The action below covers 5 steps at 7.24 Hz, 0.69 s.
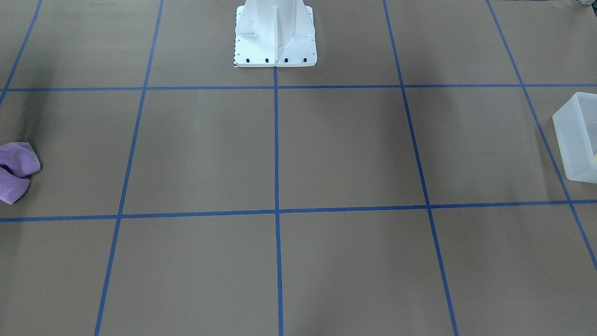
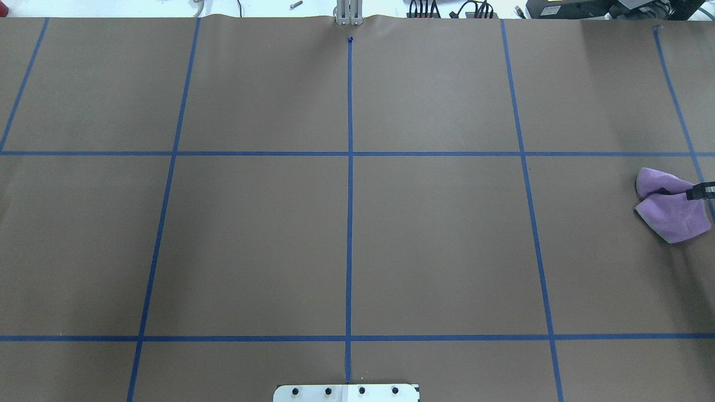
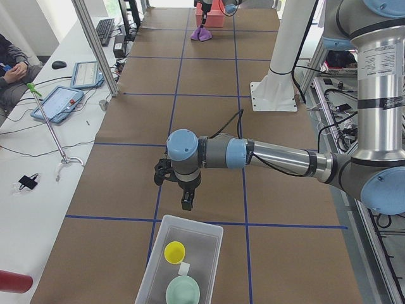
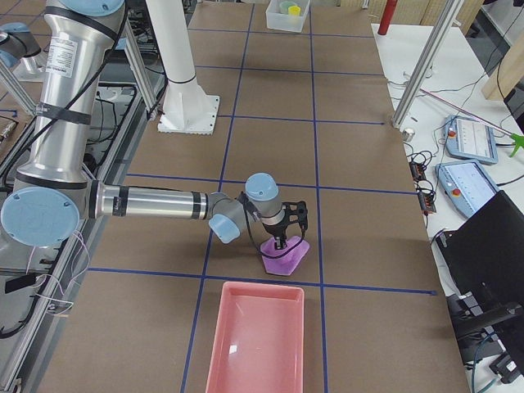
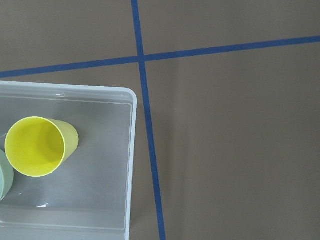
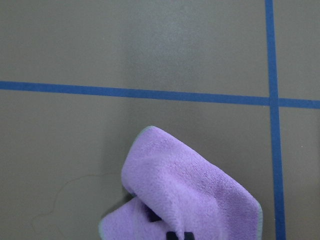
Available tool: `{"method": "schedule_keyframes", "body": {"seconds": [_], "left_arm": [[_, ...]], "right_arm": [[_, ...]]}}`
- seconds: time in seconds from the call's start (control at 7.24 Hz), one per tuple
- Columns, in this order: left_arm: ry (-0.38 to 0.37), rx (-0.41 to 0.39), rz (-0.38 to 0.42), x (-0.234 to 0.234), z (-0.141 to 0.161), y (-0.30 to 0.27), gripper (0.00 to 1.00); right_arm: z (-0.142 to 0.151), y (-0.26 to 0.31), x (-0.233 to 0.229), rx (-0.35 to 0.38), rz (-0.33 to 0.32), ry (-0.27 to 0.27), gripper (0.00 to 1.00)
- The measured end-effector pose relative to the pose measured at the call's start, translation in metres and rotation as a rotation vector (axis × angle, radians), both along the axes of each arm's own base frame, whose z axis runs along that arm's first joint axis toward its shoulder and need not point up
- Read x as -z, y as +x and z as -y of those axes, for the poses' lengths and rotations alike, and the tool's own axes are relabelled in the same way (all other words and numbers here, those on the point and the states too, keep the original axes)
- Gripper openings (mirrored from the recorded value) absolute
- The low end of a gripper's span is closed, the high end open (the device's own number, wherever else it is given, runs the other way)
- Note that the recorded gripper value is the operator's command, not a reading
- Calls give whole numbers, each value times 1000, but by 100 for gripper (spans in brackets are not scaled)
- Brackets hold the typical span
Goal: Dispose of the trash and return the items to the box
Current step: 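Grasp the purple cloth with the right gripper and lift it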
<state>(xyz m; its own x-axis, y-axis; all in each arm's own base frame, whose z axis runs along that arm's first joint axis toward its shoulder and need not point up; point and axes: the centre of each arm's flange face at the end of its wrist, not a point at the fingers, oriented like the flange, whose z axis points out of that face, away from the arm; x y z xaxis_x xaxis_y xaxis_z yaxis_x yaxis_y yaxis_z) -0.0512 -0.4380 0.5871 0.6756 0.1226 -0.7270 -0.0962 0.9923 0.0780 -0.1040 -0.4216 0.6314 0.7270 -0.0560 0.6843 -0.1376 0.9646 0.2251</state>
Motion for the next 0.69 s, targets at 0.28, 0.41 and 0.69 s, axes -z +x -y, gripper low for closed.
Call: {"method": "schedule_keyframes", "body": {"seconds": [0.28,0.41,0.69], "left_arm": [[0,0,0,0,0,0,98],[-2,0,0,-1,-1,0,98],[-18,0,2,-8,-8,0,98]], "right_arm": [[4,10,23,-14,32,24,0],[6,30,36,-32,74,25,0],[1,77,49,-47,145,29,0]]}}
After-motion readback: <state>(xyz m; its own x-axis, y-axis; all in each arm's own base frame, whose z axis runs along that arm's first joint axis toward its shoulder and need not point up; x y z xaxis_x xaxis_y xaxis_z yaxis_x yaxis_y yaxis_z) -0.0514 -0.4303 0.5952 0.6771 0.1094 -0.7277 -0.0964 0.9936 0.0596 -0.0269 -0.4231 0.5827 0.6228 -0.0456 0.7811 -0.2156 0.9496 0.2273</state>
